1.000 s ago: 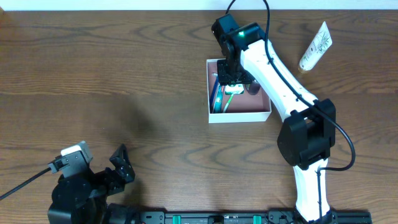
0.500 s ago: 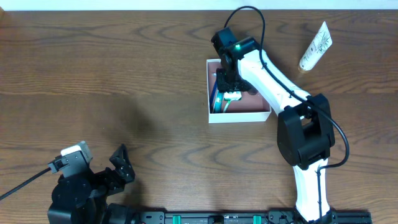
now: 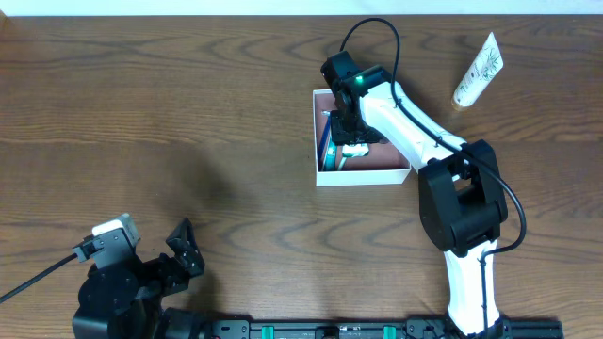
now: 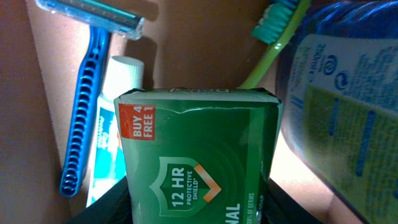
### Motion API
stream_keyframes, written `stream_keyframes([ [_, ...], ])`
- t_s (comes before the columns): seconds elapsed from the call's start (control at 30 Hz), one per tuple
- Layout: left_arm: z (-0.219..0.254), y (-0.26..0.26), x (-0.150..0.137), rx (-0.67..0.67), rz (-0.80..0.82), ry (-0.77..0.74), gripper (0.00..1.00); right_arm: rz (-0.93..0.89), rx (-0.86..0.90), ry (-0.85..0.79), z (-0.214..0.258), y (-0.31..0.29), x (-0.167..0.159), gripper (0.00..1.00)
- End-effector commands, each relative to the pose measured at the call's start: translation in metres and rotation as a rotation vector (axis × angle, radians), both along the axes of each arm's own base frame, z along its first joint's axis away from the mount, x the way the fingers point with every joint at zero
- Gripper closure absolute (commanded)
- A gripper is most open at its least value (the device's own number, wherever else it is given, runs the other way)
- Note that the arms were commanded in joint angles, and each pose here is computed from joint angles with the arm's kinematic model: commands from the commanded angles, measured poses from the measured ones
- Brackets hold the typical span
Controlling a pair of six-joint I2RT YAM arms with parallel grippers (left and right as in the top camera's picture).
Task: Pack container
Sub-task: 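Open the right gripper to release the soap bar in the box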
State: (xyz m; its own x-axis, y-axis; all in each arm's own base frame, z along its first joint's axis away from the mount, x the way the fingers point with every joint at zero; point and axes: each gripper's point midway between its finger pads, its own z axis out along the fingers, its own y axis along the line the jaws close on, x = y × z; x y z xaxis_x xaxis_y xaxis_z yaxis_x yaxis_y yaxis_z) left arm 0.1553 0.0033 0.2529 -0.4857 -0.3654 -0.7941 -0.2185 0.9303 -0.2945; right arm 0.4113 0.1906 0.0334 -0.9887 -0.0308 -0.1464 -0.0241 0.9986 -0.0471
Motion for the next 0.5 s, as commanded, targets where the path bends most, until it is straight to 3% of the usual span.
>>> stream_keyframes([
  [0.0,0.0008,0.0035,-0.0004,0.016,0.012,-0.005,0.02,-0.022,-0.026,-0.029,0.0053,-0.0097,0.0052,0.61],
  [0.47,0.0008,0.0035,-0.0004,0.016,0.012,-0.005,0.02,-0.032,-0.047,-0.044,0.0057,-0.0163,0.0091,0.59],
])
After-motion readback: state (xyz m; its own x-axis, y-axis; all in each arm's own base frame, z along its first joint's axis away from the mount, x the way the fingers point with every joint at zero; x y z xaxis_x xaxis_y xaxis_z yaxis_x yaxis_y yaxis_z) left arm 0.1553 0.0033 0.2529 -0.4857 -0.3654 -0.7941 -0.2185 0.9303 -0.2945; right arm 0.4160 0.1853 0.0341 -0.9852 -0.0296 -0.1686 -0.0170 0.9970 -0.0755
